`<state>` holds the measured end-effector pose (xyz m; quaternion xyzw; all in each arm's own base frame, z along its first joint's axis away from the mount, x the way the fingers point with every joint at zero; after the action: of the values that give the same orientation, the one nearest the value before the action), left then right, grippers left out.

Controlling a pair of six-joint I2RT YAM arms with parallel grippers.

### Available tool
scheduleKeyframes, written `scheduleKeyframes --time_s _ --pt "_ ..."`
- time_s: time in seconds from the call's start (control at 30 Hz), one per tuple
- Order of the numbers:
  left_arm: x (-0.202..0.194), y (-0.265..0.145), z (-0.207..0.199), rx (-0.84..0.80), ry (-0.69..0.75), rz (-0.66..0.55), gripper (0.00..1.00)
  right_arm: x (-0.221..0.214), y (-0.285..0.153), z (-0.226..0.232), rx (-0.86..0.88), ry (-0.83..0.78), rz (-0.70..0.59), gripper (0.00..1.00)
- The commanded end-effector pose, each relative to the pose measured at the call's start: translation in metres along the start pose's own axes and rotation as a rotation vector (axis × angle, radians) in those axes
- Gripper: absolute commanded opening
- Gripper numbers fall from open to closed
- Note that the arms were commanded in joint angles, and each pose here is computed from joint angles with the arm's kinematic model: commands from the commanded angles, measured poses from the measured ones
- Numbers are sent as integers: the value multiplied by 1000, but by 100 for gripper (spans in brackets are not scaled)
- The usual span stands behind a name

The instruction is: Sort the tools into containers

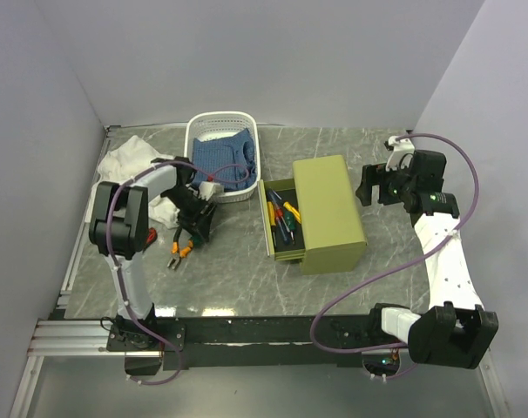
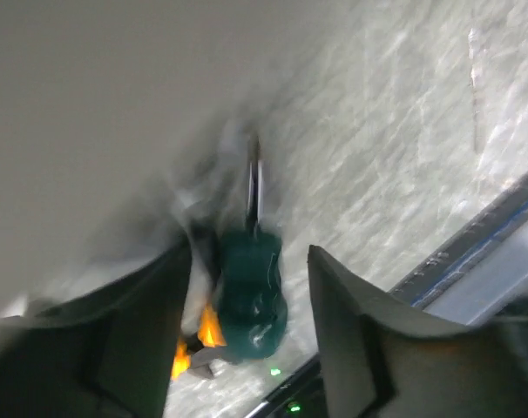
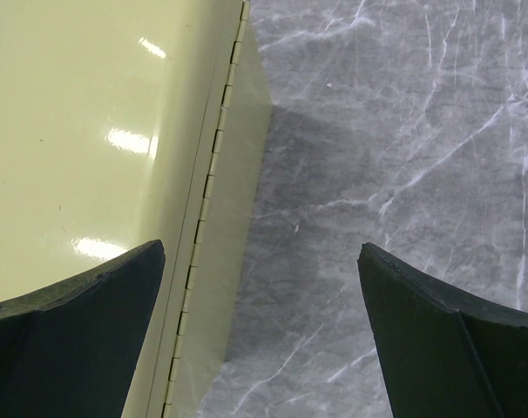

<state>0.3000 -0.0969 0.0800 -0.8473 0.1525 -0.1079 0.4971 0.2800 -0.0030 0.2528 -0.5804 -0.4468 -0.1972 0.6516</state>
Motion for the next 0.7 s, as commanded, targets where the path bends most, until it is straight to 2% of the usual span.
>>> scheduleKeyframes --time_s 0.0,0.13,0.2,0.37,0.47,0.67 --pt "18 -34 -3 157 51 -169 67 0 -2 -2 -23 -16 -26 100" --pt "16 -63 -15 234 73 -294 70 -3 -4 0 -20 -11 -30 100" --pt "3 -59 -18 248 78 -288 68 -5 -4 0 -23 -11 -31 100" --pt "-20 -27 -29 259 122 -187 63 -7 -4 1 -23 -15 -26 100" --pt "-17 -13 -41 238 129 -172 62 -6 -3 1 -21 -17 -28 100" --pt "-1 13 -61 222 44 -145 66 -2 -6 0 -24 -26 -36 100"
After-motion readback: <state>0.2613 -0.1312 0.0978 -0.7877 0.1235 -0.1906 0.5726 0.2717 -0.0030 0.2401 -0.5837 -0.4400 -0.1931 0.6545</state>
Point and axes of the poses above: each gripper's point midway between its finger pads, its own y axis out along the fingers, its own z axis along the line the jaws close on, x = y × z, the point moved 6 cm from there along -y, back along the fingers, and after that the axes turned 11 degrees about -y, right-handed, at the moved point
